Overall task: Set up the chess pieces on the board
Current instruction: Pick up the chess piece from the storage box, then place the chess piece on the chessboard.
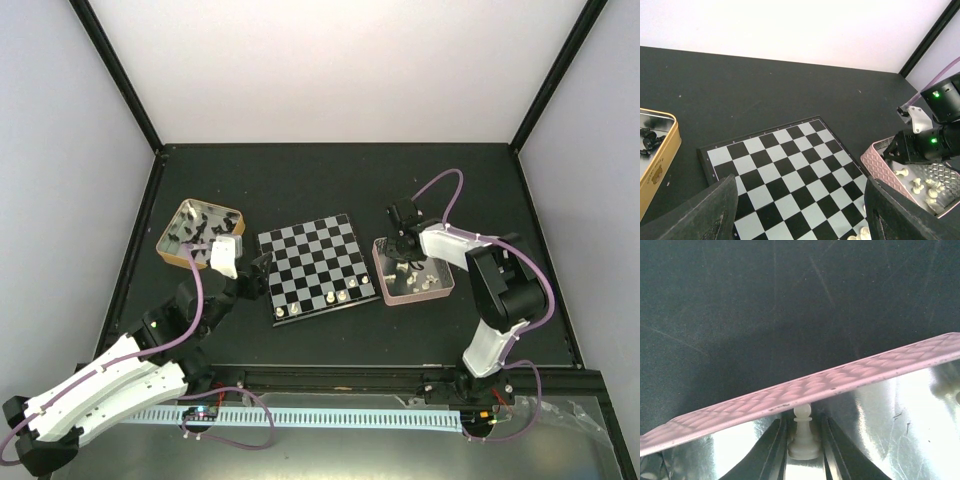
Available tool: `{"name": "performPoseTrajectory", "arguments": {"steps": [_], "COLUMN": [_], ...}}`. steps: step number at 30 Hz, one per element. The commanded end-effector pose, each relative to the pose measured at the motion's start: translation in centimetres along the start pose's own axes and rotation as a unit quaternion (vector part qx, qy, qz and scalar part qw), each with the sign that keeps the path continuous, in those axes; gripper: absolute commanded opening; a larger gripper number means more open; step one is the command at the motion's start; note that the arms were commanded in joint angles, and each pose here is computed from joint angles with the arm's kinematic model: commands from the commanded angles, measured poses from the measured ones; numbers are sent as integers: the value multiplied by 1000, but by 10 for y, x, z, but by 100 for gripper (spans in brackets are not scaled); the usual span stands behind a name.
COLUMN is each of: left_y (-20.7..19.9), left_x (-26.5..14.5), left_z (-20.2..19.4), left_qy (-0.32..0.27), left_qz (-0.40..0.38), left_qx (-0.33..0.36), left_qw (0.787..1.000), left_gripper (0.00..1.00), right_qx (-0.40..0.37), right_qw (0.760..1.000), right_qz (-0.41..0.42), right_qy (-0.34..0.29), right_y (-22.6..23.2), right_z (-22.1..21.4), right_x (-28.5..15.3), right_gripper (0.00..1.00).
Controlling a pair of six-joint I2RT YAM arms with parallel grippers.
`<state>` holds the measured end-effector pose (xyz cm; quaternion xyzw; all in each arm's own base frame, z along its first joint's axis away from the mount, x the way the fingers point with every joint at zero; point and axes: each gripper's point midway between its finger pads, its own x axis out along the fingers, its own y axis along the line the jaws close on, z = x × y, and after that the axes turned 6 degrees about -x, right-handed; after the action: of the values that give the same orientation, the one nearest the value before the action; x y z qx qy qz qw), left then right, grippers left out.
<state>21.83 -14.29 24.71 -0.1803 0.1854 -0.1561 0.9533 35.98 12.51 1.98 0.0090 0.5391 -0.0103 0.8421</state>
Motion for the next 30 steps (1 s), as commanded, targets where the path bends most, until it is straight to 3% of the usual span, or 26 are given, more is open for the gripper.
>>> {"name": "performPoseTrajectory", "arguments": {"steps": [1, 6, 11, 17, 20, 23, 30], "left_y": [3, 3, -3, -28, -48, -57, -96], "left_x": [1, 0, 1, 5, 6, 12, 8], "left_z": [-1, -2, -6, -12, -11, -10, 1], "left_qy": [1, 5, 16, 51, 73, 92, 152], "left_qz": [7, 6, -10, -62, -99, -103, -186], "left_qx": [4, 0, -9, -31, -46, -57, -97], "left_qw": [1000, 1000, 1000, 996, 991, 989, 966], "left_gripper": [71, 71, 72, 74, 75, 76, 79], "right_qx": [6, 8, 9, -26, -66, -112, -258], "right_qw": [1000, 1000, 1000, 980, 947, 900, 754], "right_qz": [-10, -10, 16, 166, 263, 362, 535], "right_qy": [1, 3, -23, -110, -173, -217, -281], "right_y": [-4, -4, -1, 36, 66, 98, 159], "right_z": [3, 2, 7, 18, 22, 13, -40], "right_x": [5, 2, -20, -78, -124, -170, -268], "right_gripper": [20, 10, 7, 8, 8, 8, 12]}}
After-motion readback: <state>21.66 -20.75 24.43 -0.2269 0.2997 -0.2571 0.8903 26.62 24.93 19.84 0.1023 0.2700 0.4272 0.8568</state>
